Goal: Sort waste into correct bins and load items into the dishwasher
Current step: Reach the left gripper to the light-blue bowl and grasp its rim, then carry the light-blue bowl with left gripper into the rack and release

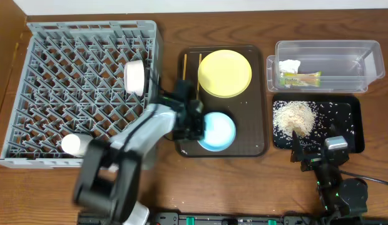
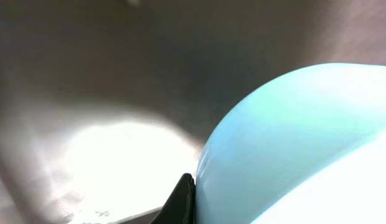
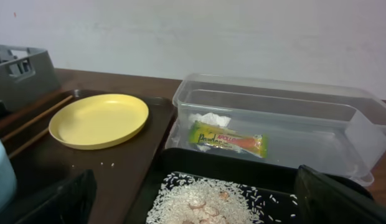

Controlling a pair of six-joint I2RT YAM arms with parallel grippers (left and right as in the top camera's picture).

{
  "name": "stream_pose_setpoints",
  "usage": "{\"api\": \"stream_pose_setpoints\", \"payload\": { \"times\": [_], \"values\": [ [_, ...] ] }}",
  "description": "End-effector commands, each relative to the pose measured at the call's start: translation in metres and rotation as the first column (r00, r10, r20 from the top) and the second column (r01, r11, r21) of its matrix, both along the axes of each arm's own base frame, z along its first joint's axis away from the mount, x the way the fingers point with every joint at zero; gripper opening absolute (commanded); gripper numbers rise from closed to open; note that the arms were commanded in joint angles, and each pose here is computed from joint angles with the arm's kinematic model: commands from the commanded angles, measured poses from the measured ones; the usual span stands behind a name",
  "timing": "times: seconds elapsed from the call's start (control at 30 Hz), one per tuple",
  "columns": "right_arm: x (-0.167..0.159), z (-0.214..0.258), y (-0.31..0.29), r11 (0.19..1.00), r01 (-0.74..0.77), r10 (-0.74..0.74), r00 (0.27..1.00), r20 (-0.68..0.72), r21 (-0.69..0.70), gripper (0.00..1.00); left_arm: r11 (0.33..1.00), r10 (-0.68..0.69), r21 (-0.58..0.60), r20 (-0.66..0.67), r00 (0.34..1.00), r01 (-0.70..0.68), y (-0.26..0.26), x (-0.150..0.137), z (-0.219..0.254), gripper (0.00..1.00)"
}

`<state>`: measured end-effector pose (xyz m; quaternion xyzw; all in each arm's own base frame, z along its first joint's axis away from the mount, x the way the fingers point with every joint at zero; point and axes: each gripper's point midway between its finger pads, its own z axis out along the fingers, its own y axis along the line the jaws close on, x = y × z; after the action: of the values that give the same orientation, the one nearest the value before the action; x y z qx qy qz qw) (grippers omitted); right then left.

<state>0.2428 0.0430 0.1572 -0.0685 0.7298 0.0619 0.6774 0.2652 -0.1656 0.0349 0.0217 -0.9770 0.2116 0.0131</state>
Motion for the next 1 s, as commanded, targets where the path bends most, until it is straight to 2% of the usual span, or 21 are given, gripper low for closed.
{"api": "stream_pose_setpoints", "payload": {
  "times": [0.0, 0.07, 0.1, 0.13, 0.2, 0.27, 0.3, 0.33, 0.4, 0.6, 0.7, 0.83, 0.97],
  "values": [
    [0.000, -0.001, -0.001, 1.000, 0.003, -0.003, 1.000, -0.003, 0.007, 0.99, 0.944, 0.149, 0.231, 0.345, 0.927, -0.238, 0.078, 0.047, 0.080, 0.08],
    [0.000, -0.001, -0.001, 1.000, 0.003, -0.003, 1.000, -0.003, 0.007, 0.99, 0.789, 0.222, 0.394, 0.532, 0.817, -0.471, 0.148, 0.044, 0.124, 0.08],
    [0.000, -0.001, -0.001, 1.000, 0.003, -0.003, 1.000, -0.003, 0.007, 0.99, 0.676, 0.253, 0.438, 0.617, 0.745, -0.592, 0.180, 0.036, 0.147, 0.08],
    [0.000, -0.001, -0.001, 1.000, 0.003, -0.003, 1.000, -0.003, 0.007, 0.99, 0.584, 0.274, 0.451, 0.673, 0.687, -0.675, 0.201, 0.027, 0.164, 0.07],
    [0.000, -0.001, -0.001, 1.000, 0.003, -0.003, 1.000, -0.003, 0.007, 0.99, 0.356, 0.274, 0.460, 0.781, 0.561, -0.814, 0.244, -0.003, 0.199, 0.08],
    [0.000, -0.001, -0.001, 1.000, 0.003, -0.003, 1.000, -0.003, 0.007, 0.99, 0.191, 0.221, 0.475, 0.832, 0.509, -0.859, 0.269, -0.024, 0.220, 0.08],
    [0.000, -0.001, -0.001, 1.000, 0.003, -0.003, 1.000, -0.003, 0.007, 0.99, 0.084, 0.173, 0.476, 0.858, 0.483, -0.875, 0.282, -0.034, 0.231, 0.07],
    [0.000, -0.001, -0.001, 1.000, 0.003, -0.003, 1.000, -0.003, 0.007, 0.99, 0.039, 0.150, 0.480, 0.864, 0.480, -0.876, 0.287, -0.036, 0.234, 0.07],
    [0.000, -0.001, -0.001, 1.000, 0.003, -0.003, 1.000, -0.003, 0.007, 0.99, 0.007, 0.142, 0.499, 0.858, 0.494, -0.867, 0.291, -0.034, 0.231, 0.08],
    [0.000, -0.001, -0.001, 1.000, 0.003, -0.003, 1.000, -0.003, 0.007, 0.99, -0.043, 0.105, 0.722, 0.691, 0.715, -0.691, 0.292, -0.011, 0.182, 0.08],
    [0.000, -0.001, -0.001, 1.000, 0.003, -0.003, 1.000, -0.003, 0.007, 0.99, -0.073, 0.080, 0.796, 0.605, 0.792, -0.601, 0.291, 0.000, 0.159, 0.08],
    [0.000, -0.001, -0.001, 1.000, 0.003, -0.003, 1.000, -0.003, 0.007, 0.99, -0.079, 0.073, 0.844, 0.536, 0.841, -0.531, 0.289, 0.007, 0.137, 0.08],
    [0.000, -0.001, -0.001, 1.000, 0.003, -0.003, 1.000, -0.003, 0.007, 0.99, -0.058, 0.035, 0.862, 0.506, 0.862, -0.504, 0.276, 0.015, 0.128, 0.08]
  ]
}}
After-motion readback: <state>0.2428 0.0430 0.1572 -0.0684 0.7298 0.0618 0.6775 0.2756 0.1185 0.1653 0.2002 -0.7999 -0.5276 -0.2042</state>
